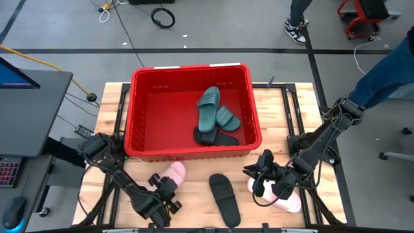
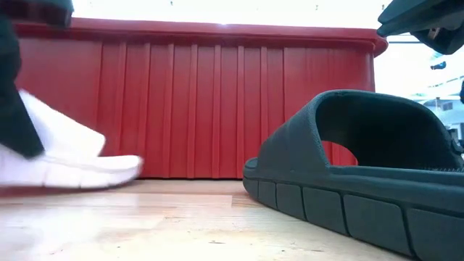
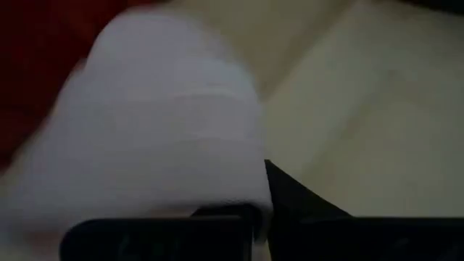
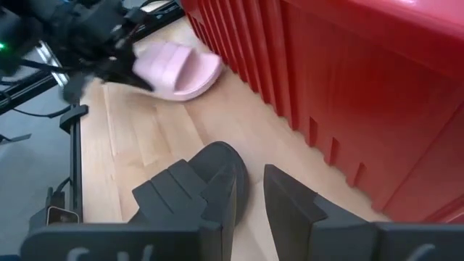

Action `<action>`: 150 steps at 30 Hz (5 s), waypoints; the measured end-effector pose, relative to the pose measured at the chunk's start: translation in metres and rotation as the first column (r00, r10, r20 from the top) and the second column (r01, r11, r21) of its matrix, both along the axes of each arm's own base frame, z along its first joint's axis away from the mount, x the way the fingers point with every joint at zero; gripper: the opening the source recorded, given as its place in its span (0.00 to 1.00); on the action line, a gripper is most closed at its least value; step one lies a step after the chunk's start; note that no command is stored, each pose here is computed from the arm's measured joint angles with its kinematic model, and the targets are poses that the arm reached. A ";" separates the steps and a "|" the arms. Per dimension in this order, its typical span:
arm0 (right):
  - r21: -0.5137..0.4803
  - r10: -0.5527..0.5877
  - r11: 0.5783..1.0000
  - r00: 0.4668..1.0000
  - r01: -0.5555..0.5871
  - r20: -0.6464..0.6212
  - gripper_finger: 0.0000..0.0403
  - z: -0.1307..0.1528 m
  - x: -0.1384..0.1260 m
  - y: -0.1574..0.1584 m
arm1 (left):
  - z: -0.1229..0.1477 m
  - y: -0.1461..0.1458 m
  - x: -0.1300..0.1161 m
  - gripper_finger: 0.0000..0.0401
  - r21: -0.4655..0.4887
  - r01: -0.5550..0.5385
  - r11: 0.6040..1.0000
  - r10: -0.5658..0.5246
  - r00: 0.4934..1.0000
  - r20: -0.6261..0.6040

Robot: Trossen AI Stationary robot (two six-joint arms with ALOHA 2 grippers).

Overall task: Pick and place slides into bin
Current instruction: Put the left pink slide into the red bin, then put the black slide into the red bin

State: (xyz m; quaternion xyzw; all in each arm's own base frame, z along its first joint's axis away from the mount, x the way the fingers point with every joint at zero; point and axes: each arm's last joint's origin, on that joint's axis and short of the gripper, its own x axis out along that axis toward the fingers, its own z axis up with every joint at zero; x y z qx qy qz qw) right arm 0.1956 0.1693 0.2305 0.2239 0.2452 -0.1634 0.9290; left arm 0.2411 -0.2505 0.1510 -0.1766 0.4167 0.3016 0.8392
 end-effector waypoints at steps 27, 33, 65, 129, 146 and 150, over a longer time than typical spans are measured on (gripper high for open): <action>-0.020 -0.023 1.000 1.000 0.024 0.020 0.20 0.000 0.000 -0.001 | 0.288 0.072 0.079 0.03 0.505 0.258 0.824 -0.358 0.927 0.110; -0.031 -0.033 0.999 0.999 0.034 0.027 0.20 0.001 0.000 -0.001 | 0.276 0.165 0.124 0.03 0.352 0.358 0.865 -0.380 0.925 -0.005; -0.048 -0.049 0.998 0.998 0.050 0.038 0.20 0.001 0.000 -0.002 | 0.087 0.415 0.152 0.07 0.048 0.279 0.959 -0.283 0.946 0.159; -0.130 0.397 0.903 0.911 -0.409 -0.109 0.20 -0.076 0.049 0.050 | 0.172 0.362 0.059 0.48 -0.081 0.229 0.970 -0.234 0.970 -0.063; -0.290 0.557 0.748 0.802 -0.597 -0.216 0.20 -0.044 0.089 0.035 | 0.173 0.363 0.061 0.47 -0.065 0.230 0.971 -0.233 0.972 -0.043; -0.389 0.572 0.675 0.778 -0.626 -0.261 0.20 -0.025 0.103 0.030 | 0.175 0.364 0.063 0.47 -0.046 0.231 0.972 -0.231 0.973 -0.012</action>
